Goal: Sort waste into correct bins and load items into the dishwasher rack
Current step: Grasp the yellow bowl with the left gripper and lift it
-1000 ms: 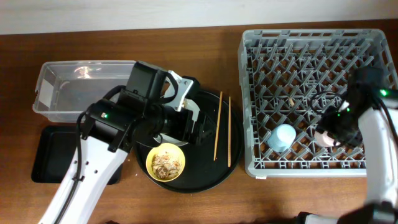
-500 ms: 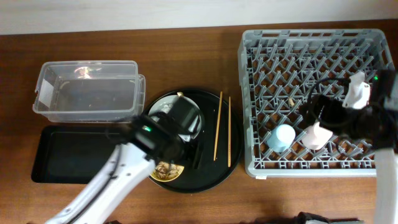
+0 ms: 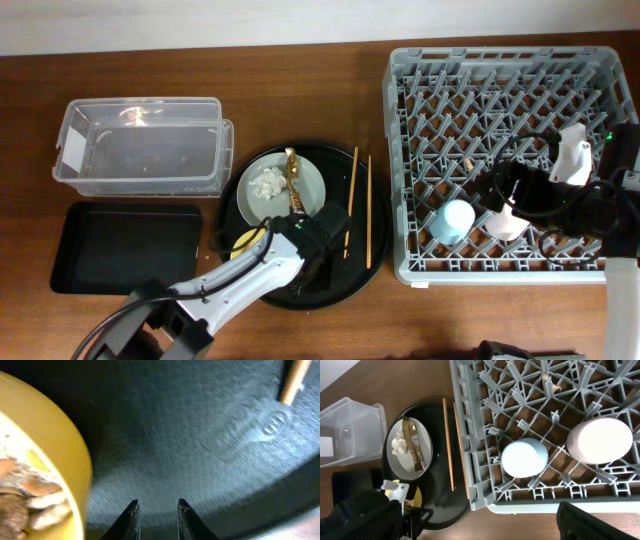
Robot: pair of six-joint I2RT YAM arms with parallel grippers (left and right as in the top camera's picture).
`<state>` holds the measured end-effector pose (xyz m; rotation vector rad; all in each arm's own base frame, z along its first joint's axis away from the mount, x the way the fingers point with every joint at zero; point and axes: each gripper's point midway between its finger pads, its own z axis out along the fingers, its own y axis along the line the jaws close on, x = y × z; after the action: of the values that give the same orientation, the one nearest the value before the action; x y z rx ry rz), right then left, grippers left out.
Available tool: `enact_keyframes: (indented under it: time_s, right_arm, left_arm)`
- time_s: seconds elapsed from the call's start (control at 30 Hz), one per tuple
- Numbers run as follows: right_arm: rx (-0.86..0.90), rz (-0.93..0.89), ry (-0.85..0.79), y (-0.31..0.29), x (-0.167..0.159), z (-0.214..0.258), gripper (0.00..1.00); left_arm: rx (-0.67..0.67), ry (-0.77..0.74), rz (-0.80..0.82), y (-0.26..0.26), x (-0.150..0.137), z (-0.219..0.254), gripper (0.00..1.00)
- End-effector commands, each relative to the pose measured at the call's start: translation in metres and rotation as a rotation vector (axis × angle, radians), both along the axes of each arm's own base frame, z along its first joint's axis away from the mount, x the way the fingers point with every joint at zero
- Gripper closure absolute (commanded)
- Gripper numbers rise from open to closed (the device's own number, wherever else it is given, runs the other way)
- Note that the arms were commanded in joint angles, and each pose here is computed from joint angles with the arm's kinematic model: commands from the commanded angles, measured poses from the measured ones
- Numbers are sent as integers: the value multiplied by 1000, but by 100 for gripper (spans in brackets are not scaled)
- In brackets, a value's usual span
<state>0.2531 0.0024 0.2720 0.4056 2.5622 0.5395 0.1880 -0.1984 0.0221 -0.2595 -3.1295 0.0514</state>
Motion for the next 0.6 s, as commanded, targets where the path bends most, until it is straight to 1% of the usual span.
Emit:
enact_keyframes:
  time_s: [0.0, 0.03, 0.1, 0.17, 0.23, 0.27, 0.37, 0.4, 0.43, 0.47, 0.5, 0.57]
  right_arm:
    - [6, 12, -10, 2, 0, 2, 1]
    - [6, 12, -10, 2, 0, 2, 1]
    - [5, 12, -11, 2, 0, 2, 1]
    - [6, 12, -10, 2, 0, 2, 1]
    - [6, 12, -10, 2, 0, 2, 1]
    - [6, 12, -10, 2, 0, 2, 1]
    - [6, 12, -10, 2, 0, 2, 1]
    - [6, 12, -10, 2, 0, 2, 1]
    - [6, 12, -10, 2, 0, 2, 1]
    - [6, 12, -10, 2, 0, 2, 1]
    - [6, 12, -10, 2, 0, 2, 1]
    - [6, 12, -10, 2, 0, 2, 1]
  left_arm:
    - [-34, -115, 7, -8, 21, 62, 58]
    - [12, -185, 16, 5, 29, 77, 47]
    - [78, -225, 22, 19, 34, 74, 46]
    - [136, -198, 16, 29, 28, 46, 46]
    - [149, -173, 12, 30, 25, 23, 46]
    - [139, -151, 11, 25, 25, 10, 51]
    - [136, -137, 10, 18, 29, -7, 67]
    - [122, -119, 9, 15, 27, -10, 76]
    - [107, -106, 9, 12, 24, -10, 87]
    - [100, -108, 9, 11, 25, -8, 94]
    - [94, -108, 9, 10, 25, -6, 98]
    - [79, -111, 10, 6, 27, 12, 100]
